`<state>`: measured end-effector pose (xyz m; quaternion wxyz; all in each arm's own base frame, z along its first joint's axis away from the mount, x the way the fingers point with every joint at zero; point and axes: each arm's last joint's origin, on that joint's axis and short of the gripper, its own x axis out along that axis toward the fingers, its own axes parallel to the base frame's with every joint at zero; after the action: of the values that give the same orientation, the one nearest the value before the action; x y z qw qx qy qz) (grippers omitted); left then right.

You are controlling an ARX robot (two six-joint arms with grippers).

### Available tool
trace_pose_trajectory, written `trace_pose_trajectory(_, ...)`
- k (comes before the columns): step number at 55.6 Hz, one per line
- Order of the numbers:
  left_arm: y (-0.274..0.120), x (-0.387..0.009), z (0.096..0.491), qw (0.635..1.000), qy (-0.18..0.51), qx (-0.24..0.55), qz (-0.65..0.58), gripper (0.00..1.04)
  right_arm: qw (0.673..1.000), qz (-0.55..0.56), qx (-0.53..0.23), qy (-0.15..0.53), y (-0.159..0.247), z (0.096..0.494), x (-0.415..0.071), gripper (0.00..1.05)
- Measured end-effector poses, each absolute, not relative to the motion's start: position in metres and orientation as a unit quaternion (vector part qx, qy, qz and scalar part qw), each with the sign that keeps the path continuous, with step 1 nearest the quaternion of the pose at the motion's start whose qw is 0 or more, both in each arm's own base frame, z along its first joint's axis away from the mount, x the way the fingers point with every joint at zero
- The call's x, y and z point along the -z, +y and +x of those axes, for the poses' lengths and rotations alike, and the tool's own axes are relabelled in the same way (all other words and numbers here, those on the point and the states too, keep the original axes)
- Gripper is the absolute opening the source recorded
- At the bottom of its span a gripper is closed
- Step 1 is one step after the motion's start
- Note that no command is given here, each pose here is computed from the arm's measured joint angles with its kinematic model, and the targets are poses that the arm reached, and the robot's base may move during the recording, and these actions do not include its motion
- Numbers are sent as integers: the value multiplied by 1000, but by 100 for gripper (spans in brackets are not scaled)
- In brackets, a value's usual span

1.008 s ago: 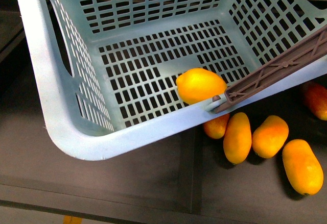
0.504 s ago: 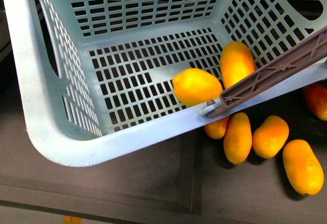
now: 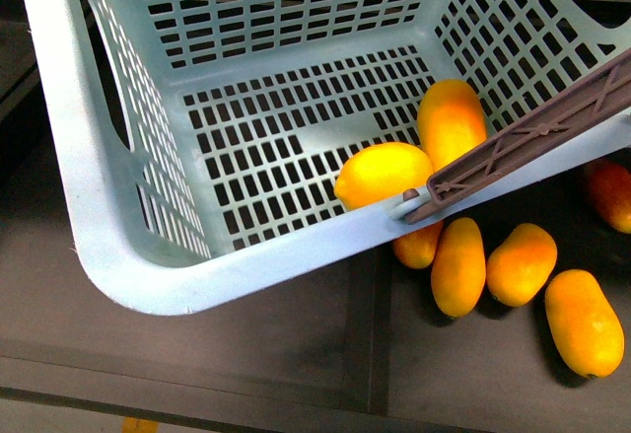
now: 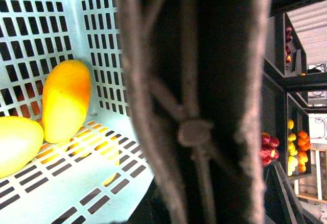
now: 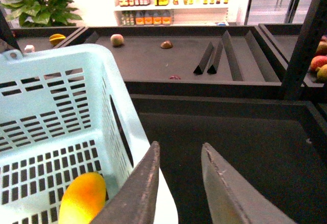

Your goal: Pick lemon and mango into basket

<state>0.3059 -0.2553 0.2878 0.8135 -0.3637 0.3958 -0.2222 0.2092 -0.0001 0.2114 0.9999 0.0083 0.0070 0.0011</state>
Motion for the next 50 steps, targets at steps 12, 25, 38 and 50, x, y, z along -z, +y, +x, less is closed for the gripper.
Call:
trace_pose_trajectory(12,-255,-288,306,814,395,222,-362,4,1000,3,-1,4,0,185,-197,2)
trace_pose_trajectory(25,-255,-288,306,814,395,223,-362,4,1000,3,-1,5,0,165,-186,2)
trace_pose_trajectory(38,-255,-288,306,814,395,223,-362,4,1000,3,-1,6,0,151,-179,2)
trace_pose_trajectory(50,-255,-288,306,814,395,223,-362,4,1000,3,-1,5,0,140,-175,2)
